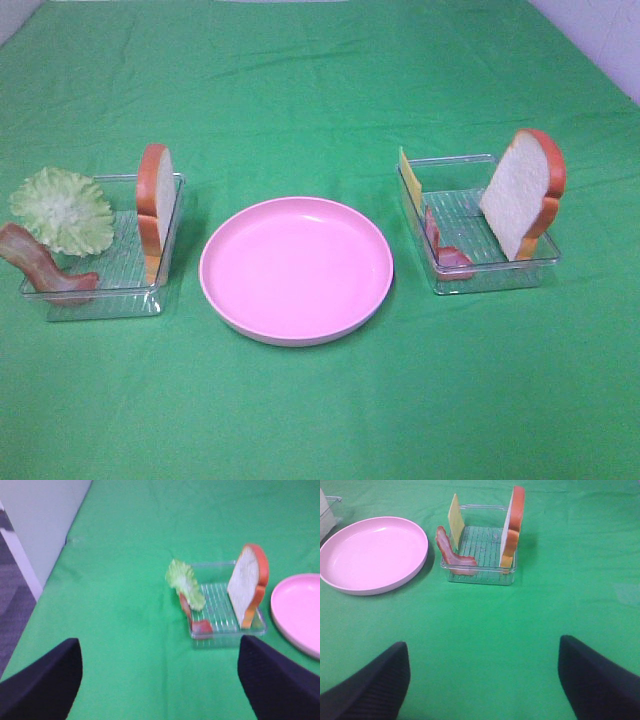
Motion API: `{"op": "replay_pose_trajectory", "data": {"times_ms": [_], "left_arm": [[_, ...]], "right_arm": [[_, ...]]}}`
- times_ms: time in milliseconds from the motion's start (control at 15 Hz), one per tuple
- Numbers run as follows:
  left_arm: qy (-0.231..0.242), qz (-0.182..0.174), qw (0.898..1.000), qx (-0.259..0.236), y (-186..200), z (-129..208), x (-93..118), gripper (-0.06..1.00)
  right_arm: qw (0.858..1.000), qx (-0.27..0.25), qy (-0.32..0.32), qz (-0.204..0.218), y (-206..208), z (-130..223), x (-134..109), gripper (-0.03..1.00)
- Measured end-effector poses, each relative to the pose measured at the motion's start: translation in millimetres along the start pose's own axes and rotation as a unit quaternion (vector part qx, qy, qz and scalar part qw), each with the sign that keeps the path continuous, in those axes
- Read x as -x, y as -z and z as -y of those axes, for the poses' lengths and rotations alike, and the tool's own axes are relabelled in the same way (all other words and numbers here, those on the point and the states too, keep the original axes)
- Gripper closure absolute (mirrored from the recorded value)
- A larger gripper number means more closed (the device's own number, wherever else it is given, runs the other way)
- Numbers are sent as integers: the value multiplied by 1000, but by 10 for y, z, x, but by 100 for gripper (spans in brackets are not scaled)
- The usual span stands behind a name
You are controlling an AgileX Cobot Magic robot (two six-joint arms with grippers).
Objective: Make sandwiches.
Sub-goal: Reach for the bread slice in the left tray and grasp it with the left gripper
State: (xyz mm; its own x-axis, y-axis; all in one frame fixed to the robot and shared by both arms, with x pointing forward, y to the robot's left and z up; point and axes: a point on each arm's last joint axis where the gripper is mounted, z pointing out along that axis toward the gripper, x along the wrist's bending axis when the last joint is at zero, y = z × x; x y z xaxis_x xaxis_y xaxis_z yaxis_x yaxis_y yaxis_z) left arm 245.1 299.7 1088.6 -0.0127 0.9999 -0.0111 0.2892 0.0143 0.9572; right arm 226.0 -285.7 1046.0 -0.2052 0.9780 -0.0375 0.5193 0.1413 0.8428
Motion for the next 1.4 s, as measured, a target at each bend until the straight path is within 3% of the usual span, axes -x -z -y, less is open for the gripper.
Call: {"op": "replay_pose_trajectory", "data": {"times_ms": [67,200,400,467,667,733,800,933,1000,1133,1267,1400], "left_arm": [[11,10,1000,13,-53,-124,18,14],[38,29,999,-14,-325,-388,50,14],[79,51,987,-130,-1014,-748,93,14],[79,51,987,-130,-1014,-748,93,14],[94,72,949,-291,-1852,-1003,141,14],[91,79,944,-307,-1980,-1068,151,14],[90,90,933,-338,-2254,-1130,174,14],[84,98,929,-347,-2417,-1159,225,14],[76,109,925,-356,-2566,-1171,312,14],[59,130,905,-402,-2956,-1025,643,14],[46,108,885,-450,-3220,-826,954,14],[43,94,879,-465,-3326,-733,1076,14]], "right_arm": [[1000,0,0,0,0,0,0,20],[1000,0,0,0,0,0,0,20],[1000,0,0,0,0,0,0,20],[1000,0,0,0,0,0,0,20],[1000,0,0,0,0,0,0,20],[1000,0,0,0,0,0,0,20],[1000,0,0,0,0,0,0,20],[1000,0,0,0,0,0,0,20],[1000,0,0,0,0,0,0,20],[1000,0,0,0,0,0,0,20],[1000,0,0,0,0,0,0,20],[1000,0,0,0,0,0,0,20]]}}
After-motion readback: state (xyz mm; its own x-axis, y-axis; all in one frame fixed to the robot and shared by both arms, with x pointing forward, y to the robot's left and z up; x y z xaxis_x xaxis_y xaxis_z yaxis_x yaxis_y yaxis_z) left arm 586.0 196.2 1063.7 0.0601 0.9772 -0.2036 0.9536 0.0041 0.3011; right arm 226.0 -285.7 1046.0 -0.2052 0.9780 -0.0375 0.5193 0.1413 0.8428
